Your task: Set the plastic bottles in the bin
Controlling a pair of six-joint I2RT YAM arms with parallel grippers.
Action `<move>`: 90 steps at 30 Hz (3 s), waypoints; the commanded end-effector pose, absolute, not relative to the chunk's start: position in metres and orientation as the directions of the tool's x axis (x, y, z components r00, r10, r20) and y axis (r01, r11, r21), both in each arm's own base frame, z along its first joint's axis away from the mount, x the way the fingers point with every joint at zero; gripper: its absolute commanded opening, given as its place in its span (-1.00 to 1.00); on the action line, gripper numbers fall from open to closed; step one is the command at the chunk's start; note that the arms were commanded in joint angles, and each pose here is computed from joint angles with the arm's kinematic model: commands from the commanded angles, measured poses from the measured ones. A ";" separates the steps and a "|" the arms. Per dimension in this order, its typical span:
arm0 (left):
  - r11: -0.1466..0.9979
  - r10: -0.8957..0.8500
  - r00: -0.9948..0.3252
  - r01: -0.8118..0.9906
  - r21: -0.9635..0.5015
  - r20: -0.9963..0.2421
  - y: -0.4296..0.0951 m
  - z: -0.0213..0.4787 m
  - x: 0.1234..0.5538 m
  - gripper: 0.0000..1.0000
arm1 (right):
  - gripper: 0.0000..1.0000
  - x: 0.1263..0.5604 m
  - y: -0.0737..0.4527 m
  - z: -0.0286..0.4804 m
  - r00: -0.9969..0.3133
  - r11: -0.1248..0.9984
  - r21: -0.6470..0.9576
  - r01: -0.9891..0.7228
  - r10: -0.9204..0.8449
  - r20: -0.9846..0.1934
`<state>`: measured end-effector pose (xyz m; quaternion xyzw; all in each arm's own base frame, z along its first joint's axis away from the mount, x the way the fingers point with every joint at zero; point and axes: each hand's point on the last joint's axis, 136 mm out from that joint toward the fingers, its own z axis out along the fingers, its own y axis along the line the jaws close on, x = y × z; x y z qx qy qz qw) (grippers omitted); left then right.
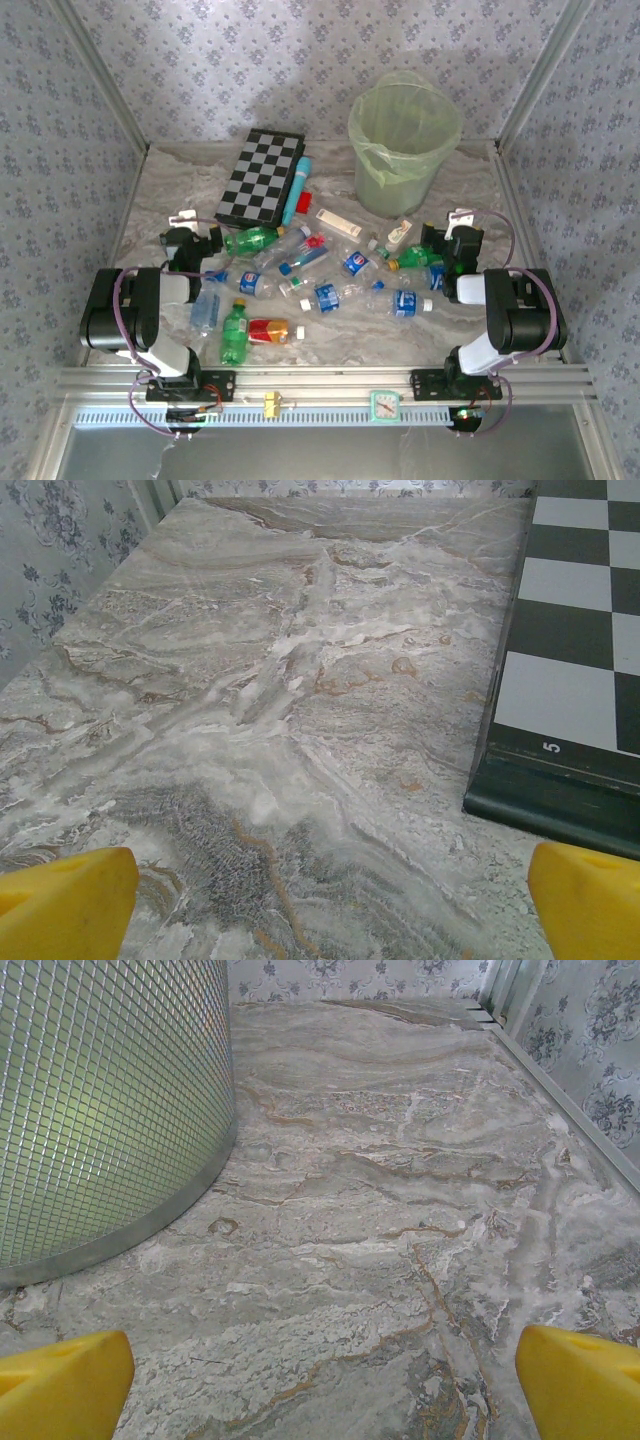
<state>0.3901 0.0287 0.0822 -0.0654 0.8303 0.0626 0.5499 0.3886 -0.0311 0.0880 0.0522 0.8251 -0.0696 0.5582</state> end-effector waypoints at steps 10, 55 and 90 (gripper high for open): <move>0.986 -0.014 -0.390 -0.156 0.051 -0.921 0.022 0.115 0.396 1.00 | 1.00 0.387 -0.028 0.120 -0.374 0.985 -0.086 0.150 -0.024 -0.927; 0.832 -0.552 -0.596 -0.344 -0.436 -0.583 -0.078 0.140 0.370 1.00 | 0.62 0.389 0.094 0.093 -0.652 0.809 0.265 0.525 0.582 -0.487; 0.829 -0.557 -0.578 -0.352 -0.434 -0.596 -0.075 0.149 0.372 1.00 | 0.01 0.416 0.113 0.065 -0.710 0.855 0.233 0.462 0.515 -0.481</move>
